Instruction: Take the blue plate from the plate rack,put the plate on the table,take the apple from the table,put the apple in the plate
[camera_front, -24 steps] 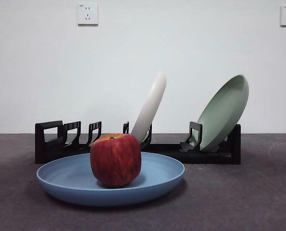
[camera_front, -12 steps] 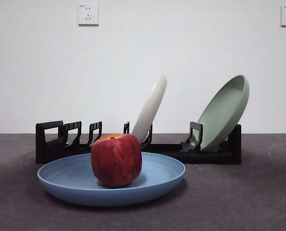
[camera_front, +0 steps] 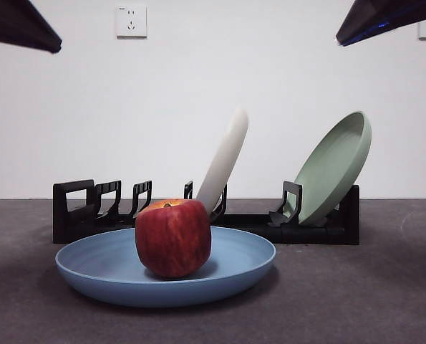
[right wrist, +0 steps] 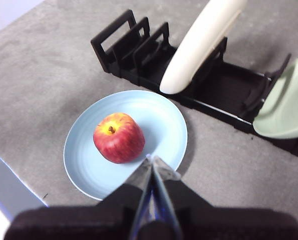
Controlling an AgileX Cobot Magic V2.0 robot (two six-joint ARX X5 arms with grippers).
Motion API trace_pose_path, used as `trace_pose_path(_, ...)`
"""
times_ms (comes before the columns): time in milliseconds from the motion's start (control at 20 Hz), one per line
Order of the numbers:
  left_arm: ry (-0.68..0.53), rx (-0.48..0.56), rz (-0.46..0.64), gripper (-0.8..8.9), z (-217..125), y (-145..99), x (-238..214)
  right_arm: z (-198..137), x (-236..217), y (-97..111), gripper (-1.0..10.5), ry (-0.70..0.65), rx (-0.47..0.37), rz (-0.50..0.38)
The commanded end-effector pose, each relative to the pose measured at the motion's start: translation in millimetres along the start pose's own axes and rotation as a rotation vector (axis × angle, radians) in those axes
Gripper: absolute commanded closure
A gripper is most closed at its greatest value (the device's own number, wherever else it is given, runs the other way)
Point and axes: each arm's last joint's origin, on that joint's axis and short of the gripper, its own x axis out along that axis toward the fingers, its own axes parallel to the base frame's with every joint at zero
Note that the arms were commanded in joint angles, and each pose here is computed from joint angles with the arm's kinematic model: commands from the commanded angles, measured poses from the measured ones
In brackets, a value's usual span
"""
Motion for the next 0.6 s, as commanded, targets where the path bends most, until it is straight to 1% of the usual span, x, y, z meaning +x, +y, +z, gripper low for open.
trace_pose_path(50, 0.01, -0.007, 0.009, 8.14, -0.9, 0.8, 1.2, -1.5, 0.0, -0.3, 9.4, -0.003, 0.015, -0.003)
trace_pose_path(450, 0.009, -0.002, 0.014, 8.14, -1.4, 1.3, -1.6, -1.4, -0.4, -0.3, 9.4, -0.004, 0.015, -0.002)
trace_pose_path(500, -0.016, 0.072, 0.05, 8.14, -0.4, 4.0, -8.1, -1.4, -0.4, -0.3, 9.4, -0.004, 0.015, -0.002)
trace_pose_path(550, -0.058, 0.104, 0.069, 8.14, 2.1, 6.7, -14.4, -1.4, -0.4, -0.3, 9.4, -0.004, 0.015, -0.002)
trace_pose_path(600, -0.104, 0.115, 0.09, 8.14, 4.9, 10.1, -21.2, -1.4, -0.4, -0.3, 9.4, -0.004, 0.015, -0.002)
